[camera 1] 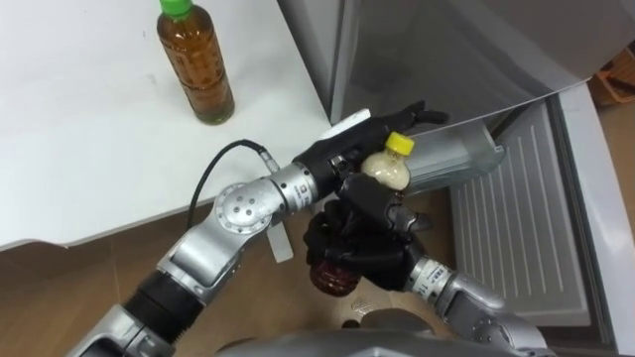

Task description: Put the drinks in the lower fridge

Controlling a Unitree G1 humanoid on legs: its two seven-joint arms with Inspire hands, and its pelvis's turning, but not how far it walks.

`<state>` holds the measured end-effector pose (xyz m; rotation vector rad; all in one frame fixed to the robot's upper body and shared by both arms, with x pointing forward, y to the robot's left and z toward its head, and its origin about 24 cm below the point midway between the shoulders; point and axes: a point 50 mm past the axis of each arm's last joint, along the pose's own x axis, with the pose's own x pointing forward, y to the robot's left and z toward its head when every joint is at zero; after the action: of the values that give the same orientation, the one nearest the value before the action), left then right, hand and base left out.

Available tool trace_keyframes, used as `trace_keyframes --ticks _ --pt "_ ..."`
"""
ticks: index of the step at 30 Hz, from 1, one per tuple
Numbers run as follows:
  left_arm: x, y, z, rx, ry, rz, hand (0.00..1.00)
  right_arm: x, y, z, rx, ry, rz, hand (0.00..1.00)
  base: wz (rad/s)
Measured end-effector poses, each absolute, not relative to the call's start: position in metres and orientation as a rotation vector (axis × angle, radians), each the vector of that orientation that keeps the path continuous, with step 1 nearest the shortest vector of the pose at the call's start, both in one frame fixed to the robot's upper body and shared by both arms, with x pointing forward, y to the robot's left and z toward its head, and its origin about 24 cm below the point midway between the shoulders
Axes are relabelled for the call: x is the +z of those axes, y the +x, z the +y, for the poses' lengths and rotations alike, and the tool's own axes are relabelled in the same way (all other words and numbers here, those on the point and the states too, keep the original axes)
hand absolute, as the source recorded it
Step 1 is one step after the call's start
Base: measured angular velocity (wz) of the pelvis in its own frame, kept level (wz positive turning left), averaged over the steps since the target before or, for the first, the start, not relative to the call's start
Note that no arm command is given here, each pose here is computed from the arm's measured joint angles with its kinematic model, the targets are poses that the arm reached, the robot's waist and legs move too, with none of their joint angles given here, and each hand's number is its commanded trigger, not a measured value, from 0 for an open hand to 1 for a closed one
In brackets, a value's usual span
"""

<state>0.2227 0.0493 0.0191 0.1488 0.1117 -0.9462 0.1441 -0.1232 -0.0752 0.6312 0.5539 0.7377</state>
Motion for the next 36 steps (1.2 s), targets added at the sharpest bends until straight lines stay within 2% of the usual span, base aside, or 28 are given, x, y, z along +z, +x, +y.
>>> trace_keyframes --ticks 12,36 --pt "0.014 0.222 0.050 -0.943 0.148 0.105 0.00 -0.076 0.143 -0.124 0.737 0.631 0.566 1.00 0.00" --pt "-0.002 0.215 0.051 -0.935 0.341 0.107 0.00 -0.086 0.129 -0.147 0.670 0.575 0.682 1.00 -0.01"
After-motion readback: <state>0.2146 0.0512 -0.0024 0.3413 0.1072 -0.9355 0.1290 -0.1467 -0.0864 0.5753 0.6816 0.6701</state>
